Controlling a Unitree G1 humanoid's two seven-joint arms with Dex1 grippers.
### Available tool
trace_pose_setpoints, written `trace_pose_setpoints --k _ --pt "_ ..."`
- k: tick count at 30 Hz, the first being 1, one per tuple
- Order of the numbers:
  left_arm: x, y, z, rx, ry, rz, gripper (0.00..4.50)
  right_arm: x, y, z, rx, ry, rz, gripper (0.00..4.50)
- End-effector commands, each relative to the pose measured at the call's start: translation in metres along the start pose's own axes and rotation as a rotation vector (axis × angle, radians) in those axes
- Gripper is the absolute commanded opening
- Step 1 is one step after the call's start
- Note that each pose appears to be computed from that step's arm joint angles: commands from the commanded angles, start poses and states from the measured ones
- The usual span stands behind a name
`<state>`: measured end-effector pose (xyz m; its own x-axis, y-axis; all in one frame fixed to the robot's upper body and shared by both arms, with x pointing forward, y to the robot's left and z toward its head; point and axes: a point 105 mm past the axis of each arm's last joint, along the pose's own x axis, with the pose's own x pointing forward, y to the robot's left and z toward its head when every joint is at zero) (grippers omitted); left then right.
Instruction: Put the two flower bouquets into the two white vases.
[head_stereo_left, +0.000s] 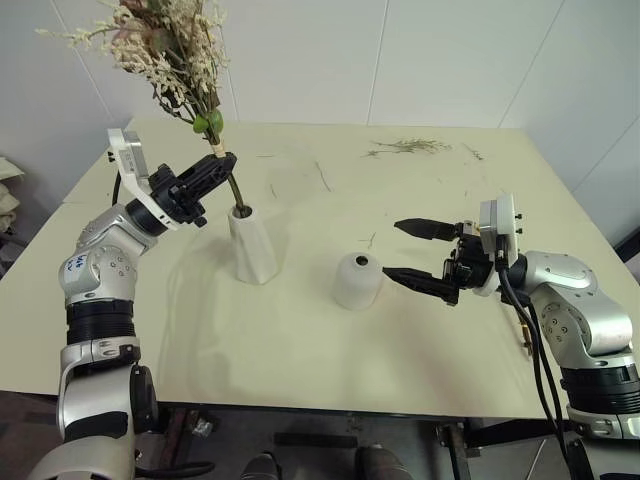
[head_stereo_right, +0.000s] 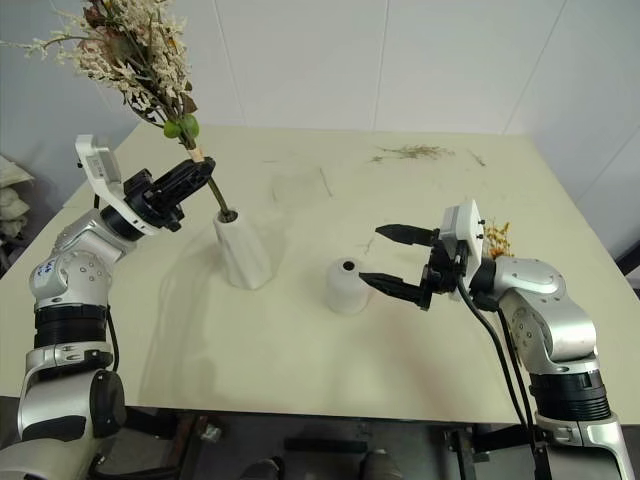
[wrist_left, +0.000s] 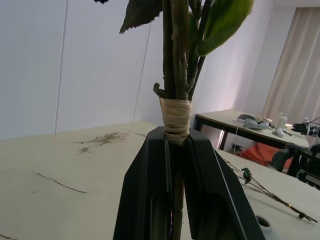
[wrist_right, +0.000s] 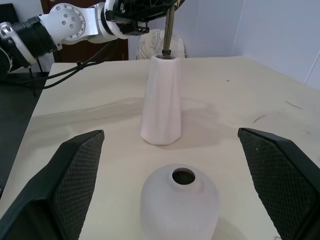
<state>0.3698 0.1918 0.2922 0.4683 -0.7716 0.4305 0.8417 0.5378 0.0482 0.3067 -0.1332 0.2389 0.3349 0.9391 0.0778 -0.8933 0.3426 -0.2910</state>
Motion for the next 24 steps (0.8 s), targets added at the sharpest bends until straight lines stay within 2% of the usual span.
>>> trace_pose_setpoints --k 1,5,8,13,15,19,24 --pt "0.005 -0.008 0.01 0.07 -0.021 -0.033 0.44 -0.002 0.001 0.013 -0.054 -0.045 -0.015 4.5" --pt "0.002 -0.013 0.0 0.101 0.01 -0.04 1.62 -0.003 -0.001 0.013 -0.055 -0.052 -0.028 4.5" --pt "0.002 -0.013 0.002 0.127 0.017 -0.035 2.54 -0.003 -0.001 0.013 -0.056 -0.051 -0.029 4.5" --pt "-0.012 -0.022 -0.003 0.206 0.176 -0.117 4.07 -0.003 -0.002 0.012 -0.057 -0.049 -0.034 4.5" --pt "-0.015 -0.02 -0.001 0.205 0.188 -0.11 4.07 -0.003 -0.002 0.011 -0.056 -0.048 -0.035 4.5" --pt "-0.042 -0.009 0.003 0.279 0.319 -0.084 4.07 -0.005 -0.004 0.007 -0.049 -0.023 -0.048 4.5" --pt "-0.06 0.0 0.007 0.339 0.428 -0.088 4.07 -0.009 -0.012 0.01 -0.043 -0.004 -0.079 4.5"
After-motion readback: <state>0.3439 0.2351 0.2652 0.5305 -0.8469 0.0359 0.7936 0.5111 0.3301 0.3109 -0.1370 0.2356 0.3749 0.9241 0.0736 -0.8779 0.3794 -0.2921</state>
